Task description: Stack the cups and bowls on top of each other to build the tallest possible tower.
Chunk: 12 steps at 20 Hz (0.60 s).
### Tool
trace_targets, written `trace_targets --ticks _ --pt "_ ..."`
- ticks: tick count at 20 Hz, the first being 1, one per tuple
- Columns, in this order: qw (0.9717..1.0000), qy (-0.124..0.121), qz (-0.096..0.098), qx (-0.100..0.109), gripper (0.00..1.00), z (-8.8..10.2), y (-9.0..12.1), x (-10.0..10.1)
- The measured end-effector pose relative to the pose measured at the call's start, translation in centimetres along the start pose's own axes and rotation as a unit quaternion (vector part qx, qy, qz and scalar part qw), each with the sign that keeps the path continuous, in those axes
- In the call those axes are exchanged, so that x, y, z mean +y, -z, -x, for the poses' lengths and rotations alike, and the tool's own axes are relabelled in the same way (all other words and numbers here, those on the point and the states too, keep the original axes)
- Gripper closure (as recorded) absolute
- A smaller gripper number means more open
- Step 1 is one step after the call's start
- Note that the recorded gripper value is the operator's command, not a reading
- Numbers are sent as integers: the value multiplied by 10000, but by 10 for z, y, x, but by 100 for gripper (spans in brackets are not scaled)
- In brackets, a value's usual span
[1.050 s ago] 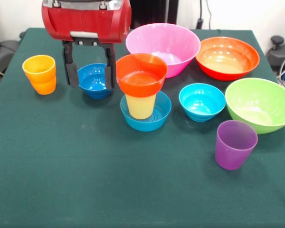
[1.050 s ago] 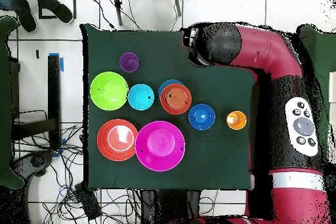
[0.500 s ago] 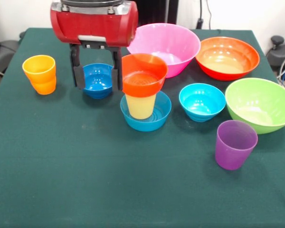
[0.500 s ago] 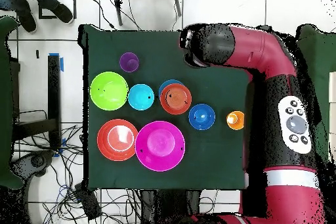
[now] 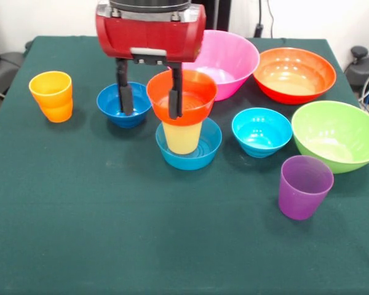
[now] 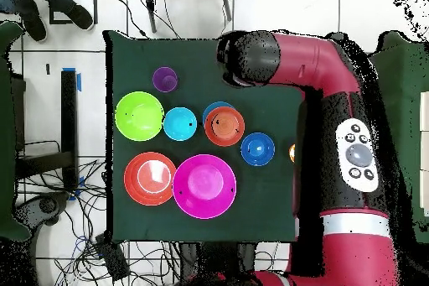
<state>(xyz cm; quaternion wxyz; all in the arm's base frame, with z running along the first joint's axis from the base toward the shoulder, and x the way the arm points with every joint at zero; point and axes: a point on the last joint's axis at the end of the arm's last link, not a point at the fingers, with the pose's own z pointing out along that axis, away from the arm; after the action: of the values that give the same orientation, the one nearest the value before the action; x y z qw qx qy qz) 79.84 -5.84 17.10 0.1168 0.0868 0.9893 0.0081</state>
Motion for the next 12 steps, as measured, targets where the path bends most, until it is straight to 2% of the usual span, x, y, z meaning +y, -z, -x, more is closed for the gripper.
trace_targets --ticks 7,12 --pt "9998 193 -29 27 0 -6 -1 29" --pt "9997 222 -37 47 0 -9 -1 37"
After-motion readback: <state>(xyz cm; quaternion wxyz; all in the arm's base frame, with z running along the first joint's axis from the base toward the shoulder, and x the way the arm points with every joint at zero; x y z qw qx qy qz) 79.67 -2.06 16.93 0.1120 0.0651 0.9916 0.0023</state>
